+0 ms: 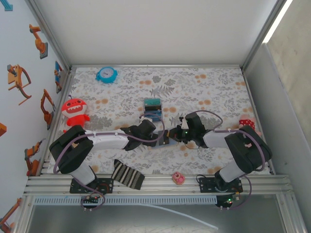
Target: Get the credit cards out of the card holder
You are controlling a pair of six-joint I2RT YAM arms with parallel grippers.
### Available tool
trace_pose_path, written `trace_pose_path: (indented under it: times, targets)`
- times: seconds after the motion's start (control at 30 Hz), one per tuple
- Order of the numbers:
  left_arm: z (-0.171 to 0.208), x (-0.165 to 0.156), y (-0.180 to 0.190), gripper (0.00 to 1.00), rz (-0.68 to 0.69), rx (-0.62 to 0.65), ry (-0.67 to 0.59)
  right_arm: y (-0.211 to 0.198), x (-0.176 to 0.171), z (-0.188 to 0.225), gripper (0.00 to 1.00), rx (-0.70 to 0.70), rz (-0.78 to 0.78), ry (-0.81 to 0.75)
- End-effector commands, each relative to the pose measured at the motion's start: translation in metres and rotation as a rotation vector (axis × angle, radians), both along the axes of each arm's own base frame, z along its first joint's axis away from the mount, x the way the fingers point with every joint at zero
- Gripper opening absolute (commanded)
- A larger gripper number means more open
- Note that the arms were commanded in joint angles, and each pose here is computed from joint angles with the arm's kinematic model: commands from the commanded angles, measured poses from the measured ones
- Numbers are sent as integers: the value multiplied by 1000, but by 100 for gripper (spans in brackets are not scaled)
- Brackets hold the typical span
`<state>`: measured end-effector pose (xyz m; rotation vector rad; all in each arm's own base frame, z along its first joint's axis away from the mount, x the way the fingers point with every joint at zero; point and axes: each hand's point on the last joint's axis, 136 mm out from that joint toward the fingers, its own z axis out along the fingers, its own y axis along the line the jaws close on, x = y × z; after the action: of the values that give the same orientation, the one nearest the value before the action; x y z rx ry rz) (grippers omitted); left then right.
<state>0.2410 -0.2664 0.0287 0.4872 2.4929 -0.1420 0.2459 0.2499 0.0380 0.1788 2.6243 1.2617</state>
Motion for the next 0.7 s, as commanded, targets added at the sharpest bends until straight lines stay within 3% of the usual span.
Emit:
trace_pose_path:
  times: [0.0, 0.27, 0.67]
  targets:
    - [-8, -8, 8, 97, -5, 49, 36, -15, -1, 0, 0, -112, 7, -21]
    - [5, -4, 2, 97, -13, 27, 15, -26, 1, 17, 0, -168, 15, -79]
    - [77, 16, -4, 97, 40, -97, -112, -25, 17, 65, 0, -94, -36, -228]
